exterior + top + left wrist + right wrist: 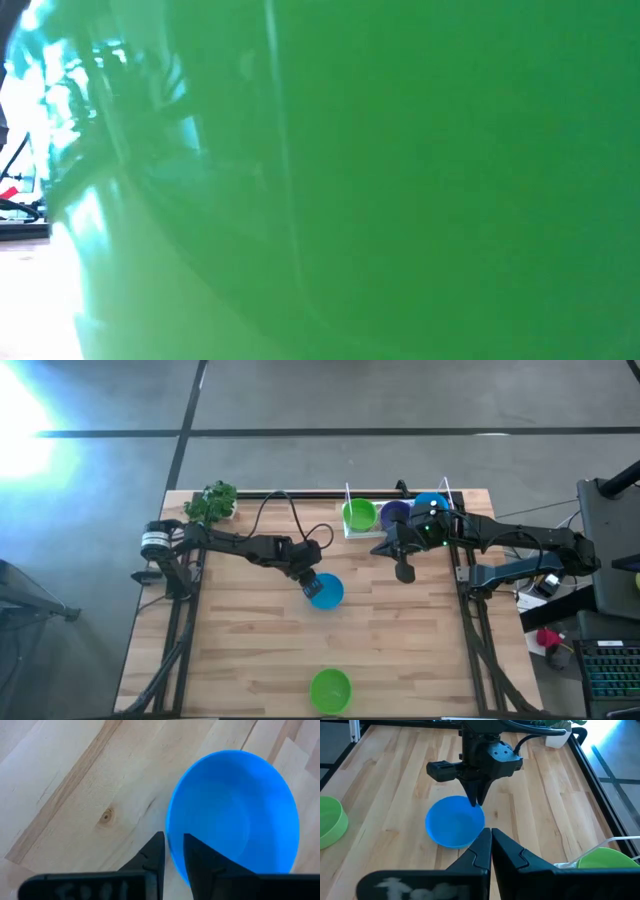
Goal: Pick & Place Mini bowls
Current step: Stack the blue bowl on top of the blue bowl on the shelf
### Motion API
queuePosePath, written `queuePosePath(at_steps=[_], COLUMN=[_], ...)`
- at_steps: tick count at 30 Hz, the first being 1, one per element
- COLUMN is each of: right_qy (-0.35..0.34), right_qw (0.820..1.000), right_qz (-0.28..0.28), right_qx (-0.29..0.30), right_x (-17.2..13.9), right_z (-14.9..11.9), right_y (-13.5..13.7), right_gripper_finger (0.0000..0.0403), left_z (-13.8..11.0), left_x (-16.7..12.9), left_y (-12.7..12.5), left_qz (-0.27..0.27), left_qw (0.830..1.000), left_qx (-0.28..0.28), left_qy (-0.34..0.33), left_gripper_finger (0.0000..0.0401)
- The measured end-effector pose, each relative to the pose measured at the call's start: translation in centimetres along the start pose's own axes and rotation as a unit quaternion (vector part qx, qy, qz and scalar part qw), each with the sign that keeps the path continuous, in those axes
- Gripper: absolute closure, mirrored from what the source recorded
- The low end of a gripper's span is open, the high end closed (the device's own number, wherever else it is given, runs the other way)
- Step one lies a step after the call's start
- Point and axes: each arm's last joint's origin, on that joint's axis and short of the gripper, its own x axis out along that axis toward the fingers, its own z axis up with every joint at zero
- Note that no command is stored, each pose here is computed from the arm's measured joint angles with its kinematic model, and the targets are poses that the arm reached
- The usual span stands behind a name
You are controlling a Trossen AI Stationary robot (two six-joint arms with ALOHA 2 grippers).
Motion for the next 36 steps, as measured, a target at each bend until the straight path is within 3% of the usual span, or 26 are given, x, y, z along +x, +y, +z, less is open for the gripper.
queuePosePath(at_steps=[12,17,25,30,36], right_qy=[0.002,0.011,0.042,0.074,0.067], right_qw=[1.0,1.0,0.999,0.996,0.996], right_qz=[0.0,0.002,0.005,0.008,0.007], right_qx=[0.003,0.013,0.033,0.054,0.053], right_x=[0.1,0.4,1.9,3.7,5.3], right_z=[-0.1,-0.5,-1.3,-2.1,-2.0], right_y=[0.0,0.0,-0.2,-0.4,-0.7], right_gripper_finger=[0.0394,0.0394,0.0394,0.0394,0.0394], left_z=[1.5,1.5,0.0,-2.0,-4.2], left_x=[-2.4,-5.7,-10.9,-12.2,-12.9], left_y=[-0.6,-1.1,-3.2,-4.4,-4.6], left_qz=[-0.005,0.051,0.128,0.148,0.163], left_qw=[0.998,0.99,0.963,0.951,0.943], left_qx=[0.056,0.086,0.136,0.158,0.155], left_qy=[-0.03,-0.096,-0.193,-0.222,-0.245], left_gripper_finger=[0.0337,0.0337,0.0337,0.0337,0.0337])
